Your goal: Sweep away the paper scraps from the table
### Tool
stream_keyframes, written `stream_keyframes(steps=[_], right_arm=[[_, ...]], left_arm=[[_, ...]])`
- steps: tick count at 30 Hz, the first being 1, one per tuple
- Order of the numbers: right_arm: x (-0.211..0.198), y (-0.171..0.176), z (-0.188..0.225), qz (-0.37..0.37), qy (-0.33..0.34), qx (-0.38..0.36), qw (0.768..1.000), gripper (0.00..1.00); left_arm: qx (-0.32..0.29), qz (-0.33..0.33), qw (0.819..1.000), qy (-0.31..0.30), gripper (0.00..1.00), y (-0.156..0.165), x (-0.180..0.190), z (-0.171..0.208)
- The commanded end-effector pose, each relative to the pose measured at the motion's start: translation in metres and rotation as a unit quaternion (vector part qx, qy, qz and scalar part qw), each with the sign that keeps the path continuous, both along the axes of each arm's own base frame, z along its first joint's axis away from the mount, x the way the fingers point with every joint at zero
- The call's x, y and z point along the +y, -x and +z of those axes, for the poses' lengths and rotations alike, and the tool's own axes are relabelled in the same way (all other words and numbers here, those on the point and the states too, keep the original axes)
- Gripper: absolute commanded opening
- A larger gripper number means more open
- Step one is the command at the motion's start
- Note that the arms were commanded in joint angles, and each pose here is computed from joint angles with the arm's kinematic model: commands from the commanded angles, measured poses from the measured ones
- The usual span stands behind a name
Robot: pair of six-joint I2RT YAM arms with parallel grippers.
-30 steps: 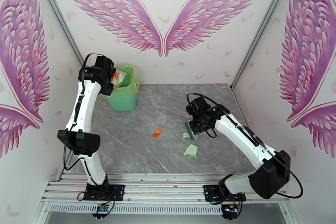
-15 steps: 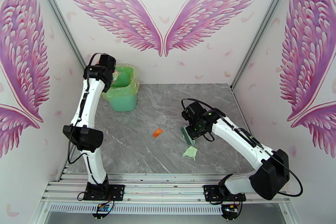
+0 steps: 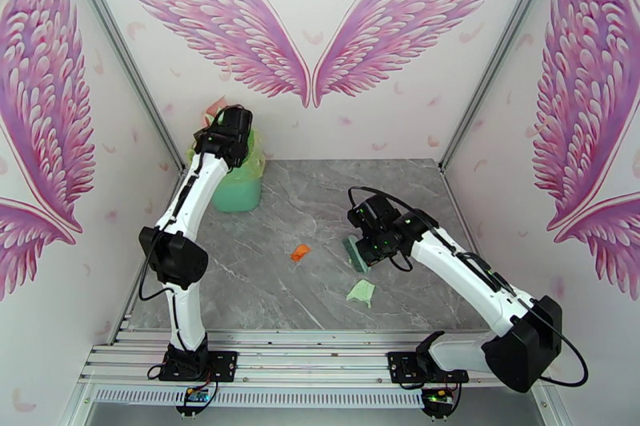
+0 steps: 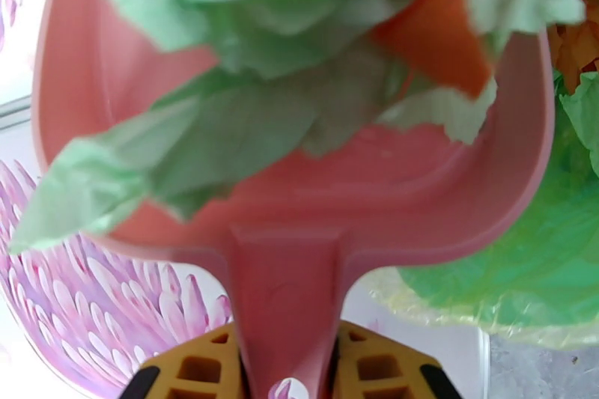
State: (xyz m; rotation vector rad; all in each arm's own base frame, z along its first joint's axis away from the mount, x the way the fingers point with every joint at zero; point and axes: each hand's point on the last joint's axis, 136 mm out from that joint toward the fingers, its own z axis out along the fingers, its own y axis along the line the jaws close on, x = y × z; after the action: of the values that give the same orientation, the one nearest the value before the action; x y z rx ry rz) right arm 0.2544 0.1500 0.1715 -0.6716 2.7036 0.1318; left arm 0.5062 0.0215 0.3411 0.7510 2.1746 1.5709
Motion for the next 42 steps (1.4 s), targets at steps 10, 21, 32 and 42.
stream_keyframes(steps=[10, 21, 32, 42], right_arm=[[0.007, 0.005, 0.01, 0.018, -0.03, -0.026, 0.999, 0.0], [0.004, 0.003, 0.014, 0.012, -0.026, -0.031, 0.999, 0.0], [0.007, -0.006, 0.019, 0.005, -0.024, -0.032, 0.999, 0.0], [0.004, -0.016, 0.048, -0.006, -0.015, -0.056, 0.998, 0.0]], left_arm=[[-0.01, 0.018, 0.998, -0.055, 0.0, 0.024, 0.018, 0.029], [-0.07, 0.039, 0.996, -0.023, 0.0, 0.049, 0.036, 0.067], [-0.123, -0.097, 0.948, 0.277, 0.0, 0.144, -0.045, 0.096], [0.086, -0.134, 0.917, 0.366, 0.0, 0.23, -0.113, -0.059]])
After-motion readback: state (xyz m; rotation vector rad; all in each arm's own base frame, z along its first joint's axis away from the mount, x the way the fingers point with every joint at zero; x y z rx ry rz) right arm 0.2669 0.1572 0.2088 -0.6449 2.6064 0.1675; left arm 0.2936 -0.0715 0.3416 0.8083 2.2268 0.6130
